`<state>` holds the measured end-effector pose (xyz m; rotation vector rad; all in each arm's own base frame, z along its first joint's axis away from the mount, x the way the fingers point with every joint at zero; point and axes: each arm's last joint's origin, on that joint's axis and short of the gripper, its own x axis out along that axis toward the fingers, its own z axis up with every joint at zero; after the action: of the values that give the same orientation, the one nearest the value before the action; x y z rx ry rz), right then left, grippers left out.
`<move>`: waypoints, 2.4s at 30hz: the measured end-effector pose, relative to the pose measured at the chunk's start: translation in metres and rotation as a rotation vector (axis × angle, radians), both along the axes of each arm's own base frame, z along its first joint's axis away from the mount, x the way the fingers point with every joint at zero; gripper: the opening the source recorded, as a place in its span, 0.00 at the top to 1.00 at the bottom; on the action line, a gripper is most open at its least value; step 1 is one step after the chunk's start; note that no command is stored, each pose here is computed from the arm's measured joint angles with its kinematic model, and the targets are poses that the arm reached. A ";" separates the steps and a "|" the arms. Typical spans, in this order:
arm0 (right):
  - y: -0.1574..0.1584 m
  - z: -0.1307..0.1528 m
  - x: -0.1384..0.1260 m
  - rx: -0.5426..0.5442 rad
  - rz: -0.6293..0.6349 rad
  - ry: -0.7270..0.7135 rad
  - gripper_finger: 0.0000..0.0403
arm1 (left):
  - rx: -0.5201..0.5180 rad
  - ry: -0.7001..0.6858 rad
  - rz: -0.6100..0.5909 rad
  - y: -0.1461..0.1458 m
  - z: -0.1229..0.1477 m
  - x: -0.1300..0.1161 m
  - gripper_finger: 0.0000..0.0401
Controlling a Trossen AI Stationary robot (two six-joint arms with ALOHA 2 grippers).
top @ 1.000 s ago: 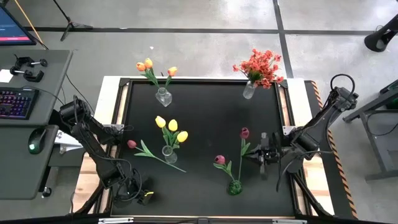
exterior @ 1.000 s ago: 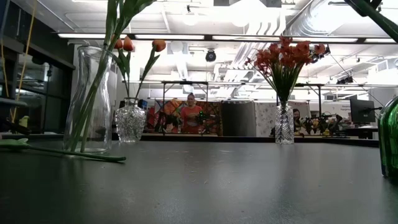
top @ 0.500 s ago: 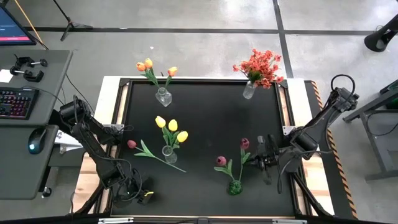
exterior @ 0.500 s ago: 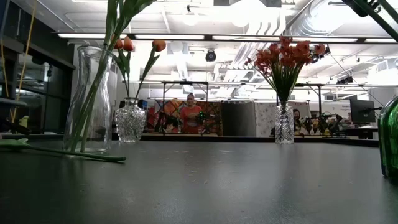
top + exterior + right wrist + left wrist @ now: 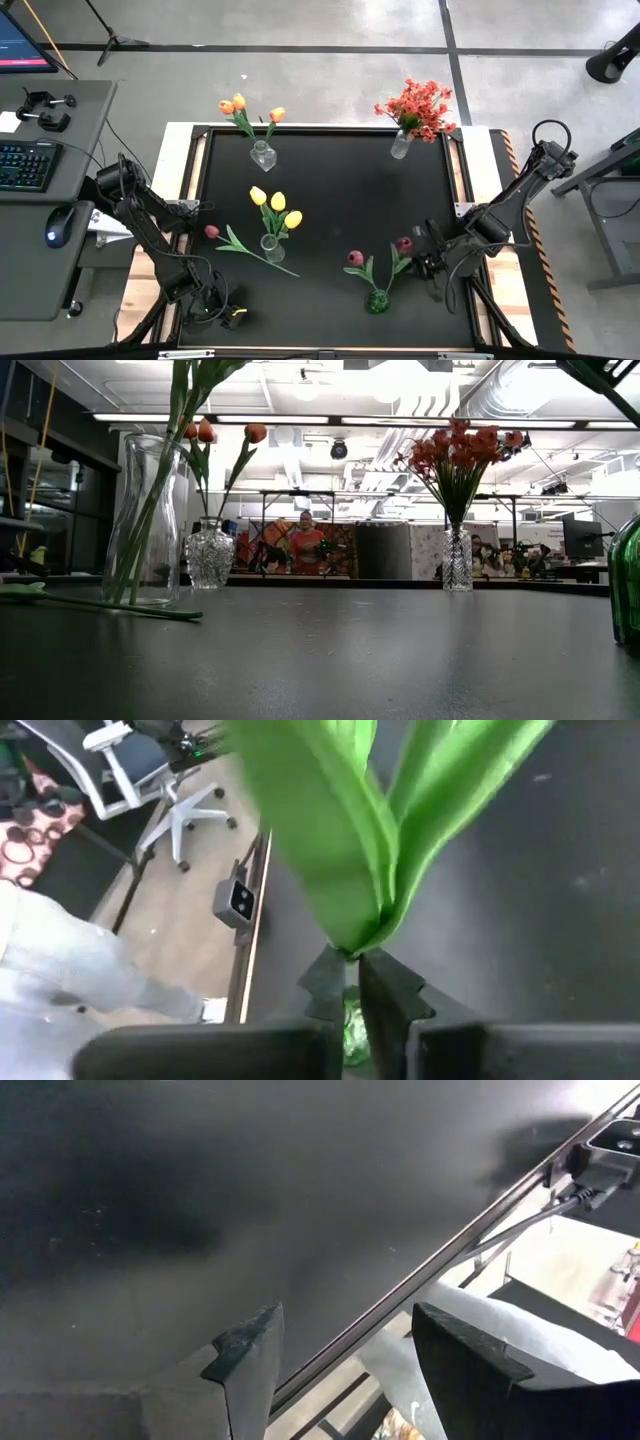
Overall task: Sort flowers into vase by color
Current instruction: Put the right dark red flower into the green vase, then put the dark red flower into the green vase
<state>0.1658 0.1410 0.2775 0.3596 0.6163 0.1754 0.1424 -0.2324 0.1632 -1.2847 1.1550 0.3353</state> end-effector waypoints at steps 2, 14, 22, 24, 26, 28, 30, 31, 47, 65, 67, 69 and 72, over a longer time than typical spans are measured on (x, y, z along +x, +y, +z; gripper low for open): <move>0.000 0.000 0.000 0.022 -0.013 0.008 0.87 | -0.001 -0.001 0.000 0.000 0.000 0.000 0.48; 0.005 -0.001 -0.003 0.155 0.117 0.115 0.37 | -0.024 0.034 -0.031 -0.001 0.000 -0.001 0.48; 0.007 -0.003 -0.006 0.266 0.158 0.227 0.36 | -0.062 -0.030 -0.069 0.004 0.019 -0.003 0.48; 0.007 -0.004 -0.008 0.292 0.178 0.268 0.36 | -0.082 -0.067 -0.070 0.008 0.028 -0.003 0.48; 0.007 -0.005 -0.009 0.317 0.180 0.314 0.36 | -0.101 -0.117 -0.051 0.013 0.039 -0.002 0.48; 0.007 -0.007 -0.011 0.342 0.175 0.358 0.36 | -0.110 -0.177 -0.014 0.019 0.050 -0.002 0.48; 0.007 -0.008 -0.012 0.357 0.166 0.401 0.36 | -0.114 -0.240 0.030 0.026 0.060 -0.001 0.48; 0.007 -0.009 -0.013 0.365 0.163 0.424 0.36 | -0.115 -0.267 0.054 0.029 0.064 0.000 0.48; 0.003 -0.017 -0.020 0.497 -0.024 0.662 0.36 | 0.142 -0.496 0.002 0.060 0.079 0.023 0.48; -0.015 0.046 -0.030 0.833 -0.170 0.502 0.36 | 0.199 -0.770 -0.174 0.036 0.108 -0.039 0.48; -0.025 0.069 -0.035 0.845 -0.221 0.407 0.36 | 0.237 -0.816 -0.157 0.037 0.111 -0.046 0.48; -0.039 0.091 -0.039 0.808 -0.306 0.288 0.36 | 0.285 -0.856 -0.135 0.039 0.115 -0.050 0.48; -0.062 0.127 -0.045 0.713 -0.447 0.073 0.36 | 0.343 -0.901 -0.090 0.044 0.120 -0.053 0.48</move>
<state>0.1206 0.0789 0.4046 1.1842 0.5149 -0.0563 0.0896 -0.1886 0.2827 -0.9047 0.3582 -0.1202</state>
